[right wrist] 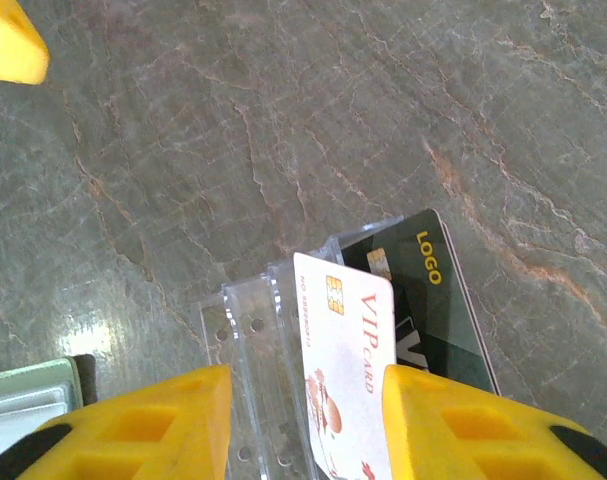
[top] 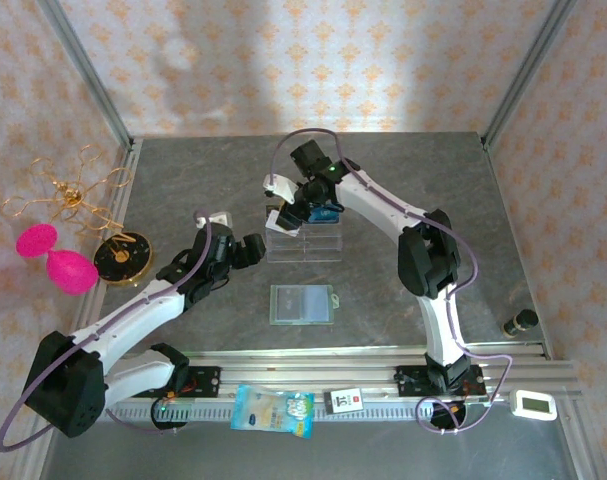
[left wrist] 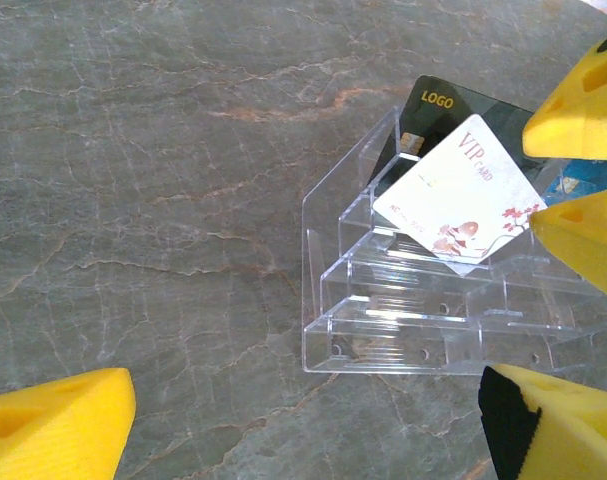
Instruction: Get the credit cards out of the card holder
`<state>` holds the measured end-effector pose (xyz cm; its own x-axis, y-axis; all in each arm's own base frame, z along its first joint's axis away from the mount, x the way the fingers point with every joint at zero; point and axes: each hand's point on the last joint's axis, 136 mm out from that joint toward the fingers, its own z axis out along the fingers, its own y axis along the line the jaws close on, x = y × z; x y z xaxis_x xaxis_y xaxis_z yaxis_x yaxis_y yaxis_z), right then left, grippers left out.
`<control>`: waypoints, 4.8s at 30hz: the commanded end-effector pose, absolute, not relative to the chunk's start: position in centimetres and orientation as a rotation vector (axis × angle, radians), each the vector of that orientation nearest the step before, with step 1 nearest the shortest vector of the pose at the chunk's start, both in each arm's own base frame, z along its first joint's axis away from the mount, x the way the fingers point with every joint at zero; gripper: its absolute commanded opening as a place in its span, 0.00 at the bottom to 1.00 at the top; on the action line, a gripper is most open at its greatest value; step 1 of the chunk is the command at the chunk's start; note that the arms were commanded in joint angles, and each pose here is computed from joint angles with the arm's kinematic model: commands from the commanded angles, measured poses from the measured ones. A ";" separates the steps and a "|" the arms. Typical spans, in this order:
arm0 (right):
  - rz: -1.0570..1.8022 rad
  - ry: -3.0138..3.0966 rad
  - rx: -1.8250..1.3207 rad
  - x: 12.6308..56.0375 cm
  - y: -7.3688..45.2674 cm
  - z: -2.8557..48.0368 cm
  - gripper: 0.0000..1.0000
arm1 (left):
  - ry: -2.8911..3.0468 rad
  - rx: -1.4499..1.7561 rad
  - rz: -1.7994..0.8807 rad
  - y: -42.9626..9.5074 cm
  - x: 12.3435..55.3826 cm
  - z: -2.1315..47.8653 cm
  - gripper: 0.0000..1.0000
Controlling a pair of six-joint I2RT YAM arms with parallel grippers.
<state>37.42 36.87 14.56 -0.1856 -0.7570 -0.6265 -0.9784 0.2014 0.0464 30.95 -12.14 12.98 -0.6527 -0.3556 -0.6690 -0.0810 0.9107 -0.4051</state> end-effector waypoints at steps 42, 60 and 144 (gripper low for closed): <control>0.762 2.400 -0.819 37.5 34.5 16.5 0.30 | 2.176 -0.301 -0.596 -12.6 29.4 14.3 0.99; 0.566 2.380 -0.967 39.7 34.4 14.4 0.29 | 2.134 -0.279 -0.648 -13.0 29.2 15.1 0.96; 0.434 2.159 -1.712 37.4 35.0 12.3 0.00 | 2.180 -0.299 -0.561 -12.2 29.4 15.6 0.97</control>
<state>37.79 35.88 13.87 -0.1917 -0.8430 -0.5026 -0.9749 0.2224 -0.0012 28.84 -12.71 14.68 -0.6404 -0.3893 -0.6620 -0.0073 0.8650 -0.5016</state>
